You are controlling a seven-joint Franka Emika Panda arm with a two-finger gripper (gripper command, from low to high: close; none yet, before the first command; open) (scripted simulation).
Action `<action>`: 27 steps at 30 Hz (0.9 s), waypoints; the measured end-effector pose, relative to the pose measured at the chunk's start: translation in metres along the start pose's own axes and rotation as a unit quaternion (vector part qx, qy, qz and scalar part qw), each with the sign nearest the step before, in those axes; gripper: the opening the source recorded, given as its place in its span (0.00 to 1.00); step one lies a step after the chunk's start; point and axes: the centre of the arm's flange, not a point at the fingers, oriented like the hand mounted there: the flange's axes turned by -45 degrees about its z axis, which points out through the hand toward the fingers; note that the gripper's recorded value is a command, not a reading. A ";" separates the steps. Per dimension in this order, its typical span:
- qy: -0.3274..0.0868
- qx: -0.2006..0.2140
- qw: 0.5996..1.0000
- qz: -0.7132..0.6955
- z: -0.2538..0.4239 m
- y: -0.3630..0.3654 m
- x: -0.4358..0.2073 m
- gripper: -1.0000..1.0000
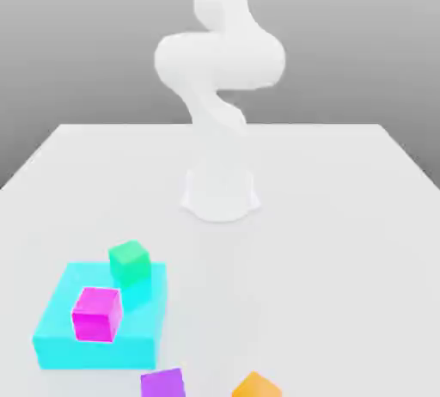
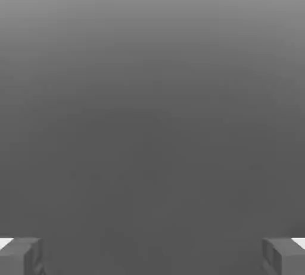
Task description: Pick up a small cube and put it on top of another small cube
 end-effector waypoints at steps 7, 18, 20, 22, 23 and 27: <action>-0.091 0.019 0.995 -0.024 0.129 0.017 -0.009 0.50; -0.227 0.034 0.972 -0.060 0.312 0.042 -0.084 0.50; -0.251 0.035 0.965 -0.066 0.341 0.047 -0.105 0.50; -0.275 0.035 0.958 -0.074 0.369 0.052 -0.128 0.50; -0.287 0.036 0.954 -0.078 0.382 0.055 -0.140 0.50; -0.335 0.035 0.937 -0.094 0.430 0.065 -0.193 0.50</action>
